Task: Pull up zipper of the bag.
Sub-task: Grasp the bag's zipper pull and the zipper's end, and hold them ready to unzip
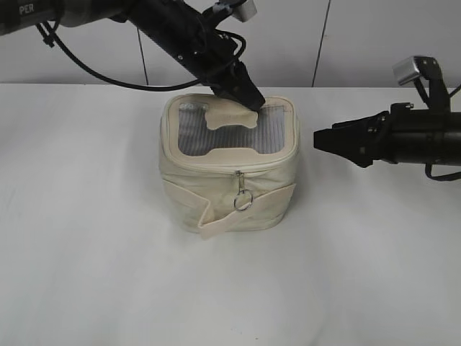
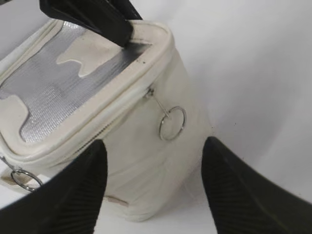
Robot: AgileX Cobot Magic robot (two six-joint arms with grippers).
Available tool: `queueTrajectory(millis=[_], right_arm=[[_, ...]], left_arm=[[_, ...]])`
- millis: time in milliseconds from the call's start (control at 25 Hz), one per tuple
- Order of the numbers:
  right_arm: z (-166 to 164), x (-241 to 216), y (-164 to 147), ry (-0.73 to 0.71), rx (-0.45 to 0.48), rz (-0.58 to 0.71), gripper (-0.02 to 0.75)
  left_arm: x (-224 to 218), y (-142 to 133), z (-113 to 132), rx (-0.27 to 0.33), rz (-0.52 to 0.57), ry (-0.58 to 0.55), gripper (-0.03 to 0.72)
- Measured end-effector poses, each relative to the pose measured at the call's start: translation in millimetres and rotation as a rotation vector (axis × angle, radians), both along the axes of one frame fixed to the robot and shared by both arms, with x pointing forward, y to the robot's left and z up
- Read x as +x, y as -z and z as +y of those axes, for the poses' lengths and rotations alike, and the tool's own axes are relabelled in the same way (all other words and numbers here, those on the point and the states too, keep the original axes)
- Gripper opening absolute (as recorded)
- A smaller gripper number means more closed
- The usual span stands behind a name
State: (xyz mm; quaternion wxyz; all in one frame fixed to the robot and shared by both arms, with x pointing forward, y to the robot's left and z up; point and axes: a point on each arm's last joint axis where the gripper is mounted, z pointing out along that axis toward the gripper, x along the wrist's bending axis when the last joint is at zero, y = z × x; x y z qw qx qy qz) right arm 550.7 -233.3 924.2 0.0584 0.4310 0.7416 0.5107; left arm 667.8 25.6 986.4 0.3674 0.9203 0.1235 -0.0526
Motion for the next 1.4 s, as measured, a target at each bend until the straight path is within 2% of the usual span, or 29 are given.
queueTrajectory(millis=[160, 280, 520, 880, 1040, 1200, 1400], right_arm=[[13.4, 1.8, -0.4, -0.064, -0.053, -0.053, 0.485], [24.6, 5.6, 8.3, -0.076, -0.131, -0.041, 0.485], [35.0, 18.2, 25.7, -0.085, -0.196, -0.013, 0.480], [39.2, 39.4, 32.7, -0.079, -0.211, -0.027, 0.448], [43.7, 45.4, 28.9, -0.085, -0.216, -0.051, 0.396], [48.1, 51.5, 27.7, -0.081, -0.220, -0.060, 0.295], [48.9, 52.6, 28.2, -0.068, -0.210, -0.044, 0.283]], left_arm=[[0.0, 0.0, 0.0, 0.000, 0.002, -0.002, 0.052], [0.0, 0.0, 0.0, 0.000, 0.002, -0.002, 0.052], [0.0, 0.0, 0.0, 0.000, 0.005, -0.006, 0.048], [0.0, 0.0, 0.0, 0.000, 0.013, -0.013, 0.047], [0.0, 0.0, 0.0, 0.000, 0.013, -0.013, 0.047], [0.0, 0.0, 0.0, 0.000, 0.013, -0.013, 0.047], [0.1, 0.0, 0.0, 0.000, 0.013, -0.015, 0.047]])
